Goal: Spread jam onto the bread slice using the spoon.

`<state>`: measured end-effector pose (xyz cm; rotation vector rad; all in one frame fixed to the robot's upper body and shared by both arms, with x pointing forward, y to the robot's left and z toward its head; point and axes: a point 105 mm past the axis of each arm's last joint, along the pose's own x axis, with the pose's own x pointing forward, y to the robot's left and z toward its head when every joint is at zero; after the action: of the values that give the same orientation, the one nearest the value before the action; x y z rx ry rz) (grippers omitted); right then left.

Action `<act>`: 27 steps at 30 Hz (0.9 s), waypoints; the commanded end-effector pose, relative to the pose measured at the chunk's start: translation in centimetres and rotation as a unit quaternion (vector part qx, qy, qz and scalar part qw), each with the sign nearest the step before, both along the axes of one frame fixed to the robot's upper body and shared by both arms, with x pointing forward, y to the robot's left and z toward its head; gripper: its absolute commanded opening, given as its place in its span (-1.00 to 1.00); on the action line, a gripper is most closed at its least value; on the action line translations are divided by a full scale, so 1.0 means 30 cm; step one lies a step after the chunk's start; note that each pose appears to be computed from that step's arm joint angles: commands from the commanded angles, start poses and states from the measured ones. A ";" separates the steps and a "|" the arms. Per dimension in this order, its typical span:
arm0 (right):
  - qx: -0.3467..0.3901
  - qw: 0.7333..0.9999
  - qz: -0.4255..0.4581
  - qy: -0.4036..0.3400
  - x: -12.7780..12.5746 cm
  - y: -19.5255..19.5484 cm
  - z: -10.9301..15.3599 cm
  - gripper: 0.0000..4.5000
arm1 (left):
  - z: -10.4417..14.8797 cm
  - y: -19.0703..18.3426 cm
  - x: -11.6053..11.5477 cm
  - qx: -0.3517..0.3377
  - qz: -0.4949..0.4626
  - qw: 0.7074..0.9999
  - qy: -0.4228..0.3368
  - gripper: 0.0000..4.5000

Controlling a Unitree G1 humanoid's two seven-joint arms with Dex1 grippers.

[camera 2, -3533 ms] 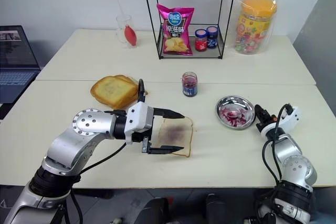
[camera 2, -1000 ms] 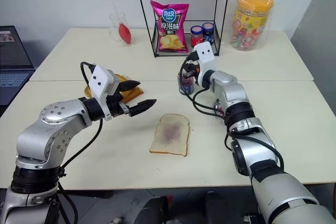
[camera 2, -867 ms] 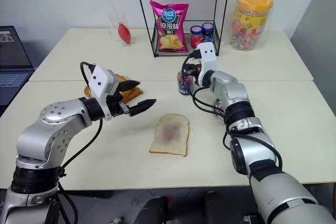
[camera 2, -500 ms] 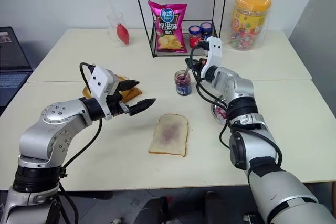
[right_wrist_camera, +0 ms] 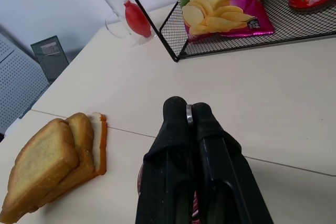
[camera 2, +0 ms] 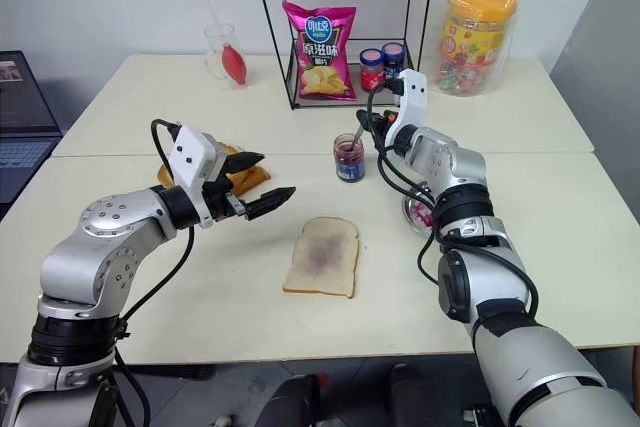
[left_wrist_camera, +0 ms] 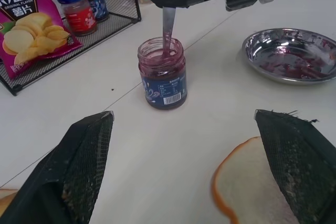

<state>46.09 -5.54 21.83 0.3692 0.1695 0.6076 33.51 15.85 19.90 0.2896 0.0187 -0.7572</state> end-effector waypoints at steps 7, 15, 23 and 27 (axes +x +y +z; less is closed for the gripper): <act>0.055 0.997 -0.011 -0.043 0.001 -0.027 0.148 -0.97 | 0.041 -0.018 -0.001 0.006 -0.012 1.000 -0.027 1.00; 0.062 0.997 -0.016 -0.046 0.003 -0.037 0.155 -0.97 | 0.042 -0.023 -0.001 0.005 -0.013 1.000 -0.027 1.00; 0.069 0.997 -0.012 -0.030 0.000 -0.031 0.136 -0.97 | 0.043 -0.028 -0.001 0.003 -0.013 1.000 -0.027 1.00; 0.031 0.997 -0.020 -0.072 0.001 -0.035 0.149 -0.97 | 0.045 -0.028 -0.001 0.003 -0.013 1.000 -0.028 1.00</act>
<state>46.32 -6.44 22.95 0.4487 0.1425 0.5800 33.65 15.32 20.03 0.2971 0.0124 -0.7702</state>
